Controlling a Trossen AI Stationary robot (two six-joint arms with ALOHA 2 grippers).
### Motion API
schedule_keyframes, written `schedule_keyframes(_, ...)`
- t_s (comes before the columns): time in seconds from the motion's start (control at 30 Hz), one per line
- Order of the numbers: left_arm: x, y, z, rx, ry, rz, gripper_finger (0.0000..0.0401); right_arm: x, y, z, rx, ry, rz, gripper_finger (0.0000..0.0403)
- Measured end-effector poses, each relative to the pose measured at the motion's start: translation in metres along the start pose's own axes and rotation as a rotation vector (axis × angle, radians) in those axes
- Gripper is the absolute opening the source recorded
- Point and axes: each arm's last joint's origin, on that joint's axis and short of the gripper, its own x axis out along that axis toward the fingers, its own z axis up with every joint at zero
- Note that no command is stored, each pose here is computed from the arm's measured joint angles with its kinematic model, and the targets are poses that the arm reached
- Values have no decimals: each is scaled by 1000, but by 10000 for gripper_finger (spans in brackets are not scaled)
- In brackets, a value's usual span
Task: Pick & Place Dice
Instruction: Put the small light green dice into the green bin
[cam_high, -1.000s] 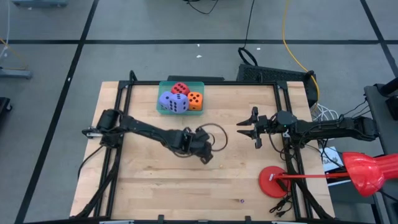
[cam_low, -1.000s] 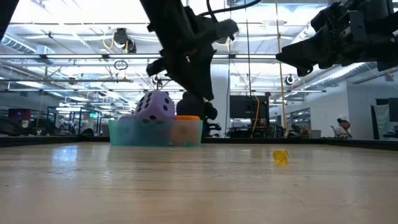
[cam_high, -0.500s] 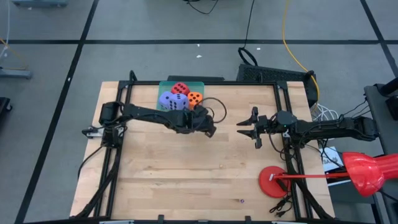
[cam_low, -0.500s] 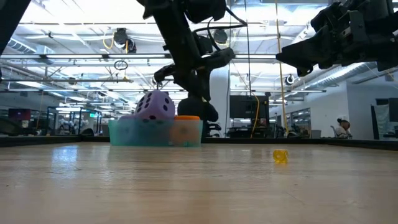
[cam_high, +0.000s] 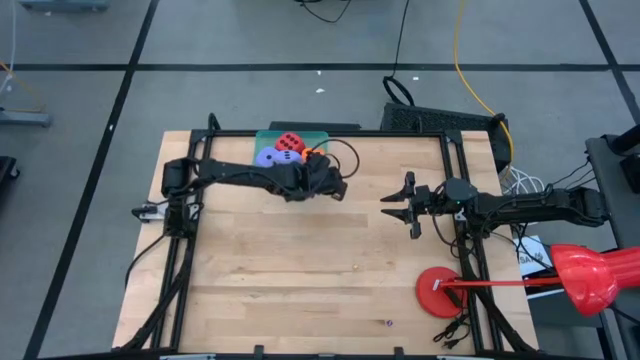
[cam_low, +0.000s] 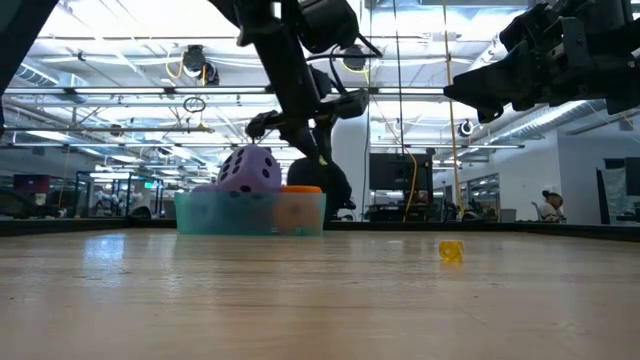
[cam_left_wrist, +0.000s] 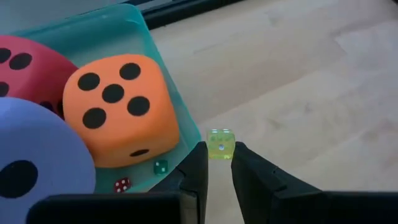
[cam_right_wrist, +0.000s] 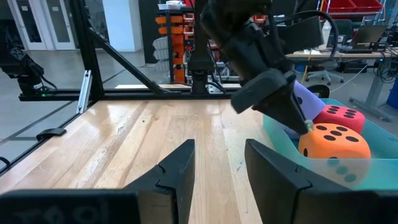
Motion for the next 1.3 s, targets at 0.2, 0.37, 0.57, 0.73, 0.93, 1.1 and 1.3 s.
schedule_keyframes(0.2, 2, 2, 2, -40, 14, -11, 67, 0, 0, 0, 0, 0, 0, 130)
schedule_keyframes(0.37, 2, 6, 0, -27, 51, 21, 67, 0, 0, 0, 0, 0, 0, 130)
schedule_keyframes(0.57, 2, 10, -3, -4, 81, 56, 67, 0, 0, 0, 0, 0, 1, 130)
schedule_keyframes(0.73, 5, 13, 0, -32, 78, 66, 67, 0, 0, 0, 0, 0, 0, 130)
schedule_keyframes(0.93, 10, 20, 6, -58, 71, 86, 67, 0, 0, 0, 0, 0, 0, 130)
schedule_keyframes(1.1, 12, 24, 8, -57, 79, 107, 67, 0, 0, 0, 0, 0, 0, 130)
schedule_keyframes(1.3, 13, 29, 10, -54, 81, 137, 67, 0, 0, 0, 0, 0, 0, 130)
